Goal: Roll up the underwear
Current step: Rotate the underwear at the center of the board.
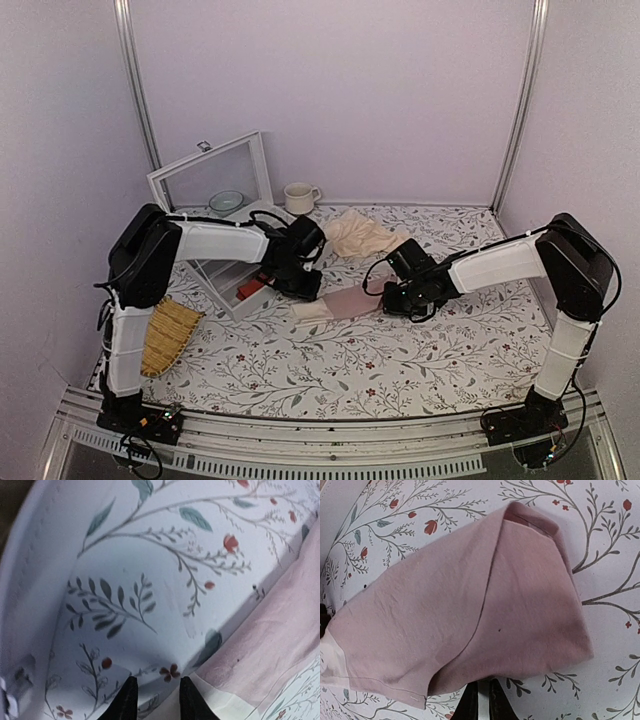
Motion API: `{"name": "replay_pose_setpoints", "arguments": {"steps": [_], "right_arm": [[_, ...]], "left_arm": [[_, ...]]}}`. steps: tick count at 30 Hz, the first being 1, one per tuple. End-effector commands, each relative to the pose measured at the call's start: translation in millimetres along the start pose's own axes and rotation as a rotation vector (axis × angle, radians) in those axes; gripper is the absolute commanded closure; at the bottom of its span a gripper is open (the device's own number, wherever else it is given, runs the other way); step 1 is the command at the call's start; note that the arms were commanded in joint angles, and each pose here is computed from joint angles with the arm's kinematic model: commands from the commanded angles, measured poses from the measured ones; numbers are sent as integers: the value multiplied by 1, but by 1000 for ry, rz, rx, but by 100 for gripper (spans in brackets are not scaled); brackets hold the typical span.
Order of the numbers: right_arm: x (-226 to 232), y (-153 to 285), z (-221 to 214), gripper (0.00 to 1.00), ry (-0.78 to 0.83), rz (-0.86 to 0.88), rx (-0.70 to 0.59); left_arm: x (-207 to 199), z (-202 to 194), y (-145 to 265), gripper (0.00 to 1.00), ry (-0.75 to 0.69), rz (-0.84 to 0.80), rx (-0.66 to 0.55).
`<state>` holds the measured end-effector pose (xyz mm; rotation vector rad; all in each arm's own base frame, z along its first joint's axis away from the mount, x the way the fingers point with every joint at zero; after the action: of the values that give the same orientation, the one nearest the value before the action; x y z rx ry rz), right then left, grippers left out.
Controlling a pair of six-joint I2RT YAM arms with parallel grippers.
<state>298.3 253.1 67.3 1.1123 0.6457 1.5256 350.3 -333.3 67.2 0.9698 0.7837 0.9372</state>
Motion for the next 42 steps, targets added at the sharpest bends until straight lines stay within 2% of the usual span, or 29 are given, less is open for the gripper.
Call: {"name": "replay_pose_setpoints", "arguments": {"steps": [1,11,16,27,30,39,42], "right_arm": [[-25,-10,-24,91,16,-98,106],[-12,-15,-3,91,86,-66,81],[4,-21,13,91,129,-15,72],[46,-29,39,91,223,124,63],[49,-26,44,91,232,122,47],[26,18,44,90,133,28,-20],[18,21,38,90,112,4,-7]], "left_arm": [[-9,-57,4,71,-51,17,162],[-66,-93,36,72,-164,-81,211],[-86,-98,48,74,-199,-118,214],[-75,-81,73,70,-152,-79,150],[-68,-69,91,70,-135,-79,96],[-50,-54,91,70,-107,-64,72],[-45,-48,89,70,-92,-77,70]]}}
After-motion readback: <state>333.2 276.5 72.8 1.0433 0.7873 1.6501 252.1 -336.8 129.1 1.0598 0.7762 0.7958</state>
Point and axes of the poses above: each gripper's point midway between its finger pads, its own y axis back along the fingers, its own x axis along the line the jaws close on, z = x × y, the point moved 6 cm from there along y, back along the fingers, and after that the axes turned 3 degrees about -y, right-handed, at the moved point
